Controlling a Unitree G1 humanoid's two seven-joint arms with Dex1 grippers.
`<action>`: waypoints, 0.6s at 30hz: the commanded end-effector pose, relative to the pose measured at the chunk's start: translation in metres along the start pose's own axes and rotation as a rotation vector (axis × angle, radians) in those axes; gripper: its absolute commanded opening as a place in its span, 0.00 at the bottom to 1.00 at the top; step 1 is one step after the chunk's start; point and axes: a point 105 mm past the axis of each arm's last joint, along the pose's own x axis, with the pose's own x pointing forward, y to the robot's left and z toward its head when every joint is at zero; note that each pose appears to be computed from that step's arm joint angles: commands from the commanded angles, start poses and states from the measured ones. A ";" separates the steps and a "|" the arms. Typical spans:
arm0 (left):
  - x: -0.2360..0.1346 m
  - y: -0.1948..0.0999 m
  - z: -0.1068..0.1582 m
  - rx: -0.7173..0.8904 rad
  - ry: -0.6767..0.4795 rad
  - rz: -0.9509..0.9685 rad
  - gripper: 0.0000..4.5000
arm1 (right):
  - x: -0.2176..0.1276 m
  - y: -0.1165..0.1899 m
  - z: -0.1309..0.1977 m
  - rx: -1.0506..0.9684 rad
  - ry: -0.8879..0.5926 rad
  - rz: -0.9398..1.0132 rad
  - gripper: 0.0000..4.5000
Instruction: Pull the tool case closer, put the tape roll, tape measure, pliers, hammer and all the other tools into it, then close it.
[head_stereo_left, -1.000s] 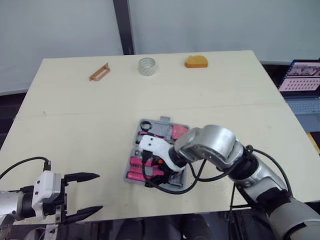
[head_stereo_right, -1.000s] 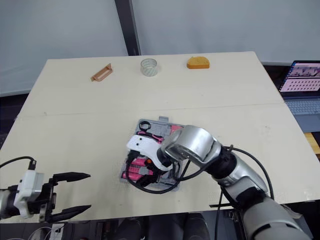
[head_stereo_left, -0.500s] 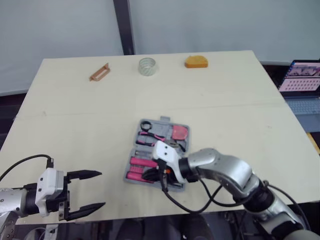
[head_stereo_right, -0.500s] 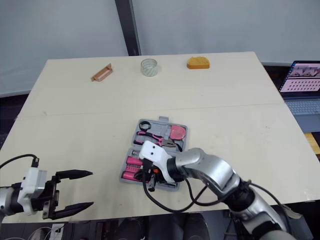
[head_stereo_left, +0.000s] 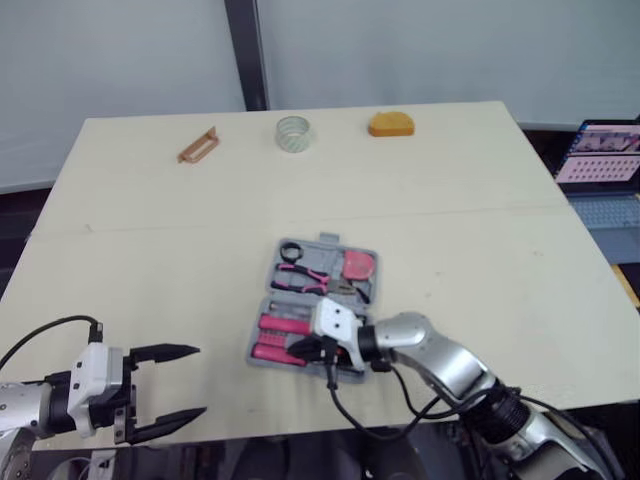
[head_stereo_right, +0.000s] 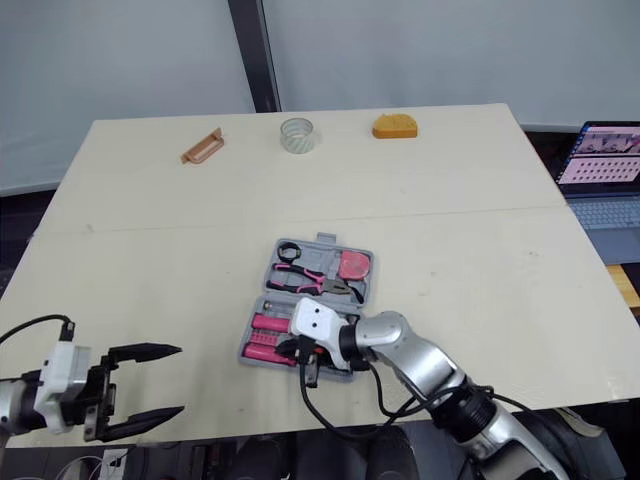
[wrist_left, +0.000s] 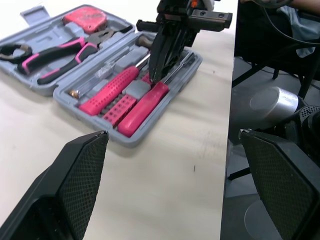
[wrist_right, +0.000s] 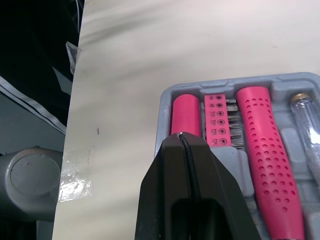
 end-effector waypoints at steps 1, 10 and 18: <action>-0.003 -0.001 -0.001 0.013 0.002 0.000 1.00 | 0.001 0.005 0.005 -0.024 -0.027 0.029 0.00; -0.005 -0.002 -0.002 0.012 0.002 -0.006 1.00 | 0.001 0.004 -0.001 -0.006 -0.021 0.020 0.00; -0.006 -0.003 -0.003 0.012 0.005 -0.009 1.00 | -0.001 -0.002 -0.003 0.009 -0.030 -0.006 0.00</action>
